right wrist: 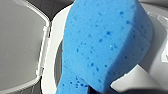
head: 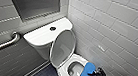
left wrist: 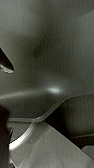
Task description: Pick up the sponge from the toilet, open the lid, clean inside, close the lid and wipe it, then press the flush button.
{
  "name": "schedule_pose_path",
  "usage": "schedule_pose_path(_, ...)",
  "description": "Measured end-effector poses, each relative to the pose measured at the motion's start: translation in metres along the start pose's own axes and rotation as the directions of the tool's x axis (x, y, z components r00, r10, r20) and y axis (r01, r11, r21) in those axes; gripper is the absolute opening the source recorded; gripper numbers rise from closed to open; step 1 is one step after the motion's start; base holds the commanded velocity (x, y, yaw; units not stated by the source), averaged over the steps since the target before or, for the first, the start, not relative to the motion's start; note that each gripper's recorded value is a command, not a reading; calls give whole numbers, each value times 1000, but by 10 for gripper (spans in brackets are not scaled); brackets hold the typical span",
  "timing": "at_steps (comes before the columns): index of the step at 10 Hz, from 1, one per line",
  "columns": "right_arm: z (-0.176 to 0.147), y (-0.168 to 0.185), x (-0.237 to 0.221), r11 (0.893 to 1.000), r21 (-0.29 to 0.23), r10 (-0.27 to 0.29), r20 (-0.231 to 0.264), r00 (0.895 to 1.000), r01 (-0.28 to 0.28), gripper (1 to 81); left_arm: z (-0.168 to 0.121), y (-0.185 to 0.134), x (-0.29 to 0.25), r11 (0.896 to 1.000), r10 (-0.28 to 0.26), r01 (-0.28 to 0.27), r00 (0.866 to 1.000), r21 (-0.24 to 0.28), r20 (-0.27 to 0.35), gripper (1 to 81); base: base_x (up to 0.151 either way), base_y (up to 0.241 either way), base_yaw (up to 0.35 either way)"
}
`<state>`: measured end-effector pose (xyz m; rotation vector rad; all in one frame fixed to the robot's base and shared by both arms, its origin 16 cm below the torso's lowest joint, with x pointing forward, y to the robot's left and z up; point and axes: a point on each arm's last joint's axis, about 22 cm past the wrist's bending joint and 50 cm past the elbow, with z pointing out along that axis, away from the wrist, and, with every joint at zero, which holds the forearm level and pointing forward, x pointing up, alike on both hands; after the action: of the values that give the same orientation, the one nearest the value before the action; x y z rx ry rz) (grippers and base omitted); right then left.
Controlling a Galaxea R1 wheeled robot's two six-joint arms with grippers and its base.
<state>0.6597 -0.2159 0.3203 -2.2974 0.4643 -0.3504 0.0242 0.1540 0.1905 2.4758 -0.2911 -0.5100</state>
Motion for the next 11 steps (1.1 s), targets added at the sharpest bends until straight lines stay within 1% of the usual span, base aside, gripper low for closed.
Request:
schedule_pose_path(1, -20, 11, -1, 1000, -4, 23, -23, 999, -23, 10, 0, 0, 0, 1000, 0, 0, 1000, 0, 1, 811, 0, 0, 0)
schedule_pose_path(3, -49, 52, -29, 995, -49, 81, -49, 996, -84, 10, -1, -2, -1, 1000, 0, 0, 1000, 3, 2, 811, 0, 0, 0)
schedule_pose_path(6, -62, 69, -54, 989, -46, 135, -108, 985, -140, 10, -1, -2, -1, 1000, 0, 0, 1000, 3, 1, 811, 0, 0, 0)
schedule_pose_path(7, -69, 74, -65, 986, -46, 154, -125, 980, -161, 10, -1, -1, -1, 1000, 0, 0, 1000, 2, 1, 811, 0, 0, 0)
schedule_pose_path(9, -87, 89, -101, 976, -63, 200, -119, 972, -209, 10, 0, 1, 0, 1000, 1, -1, 1000, -2, -1, 811, 0, 0, 0)
schedule_pose_path(11, -107, 104, -139, 963, -91, 244, -102, 964, -254, 10, 0, 2, 1, 1000, 1, -1, 1000, -6, -3, 811, 0, 0, 0)
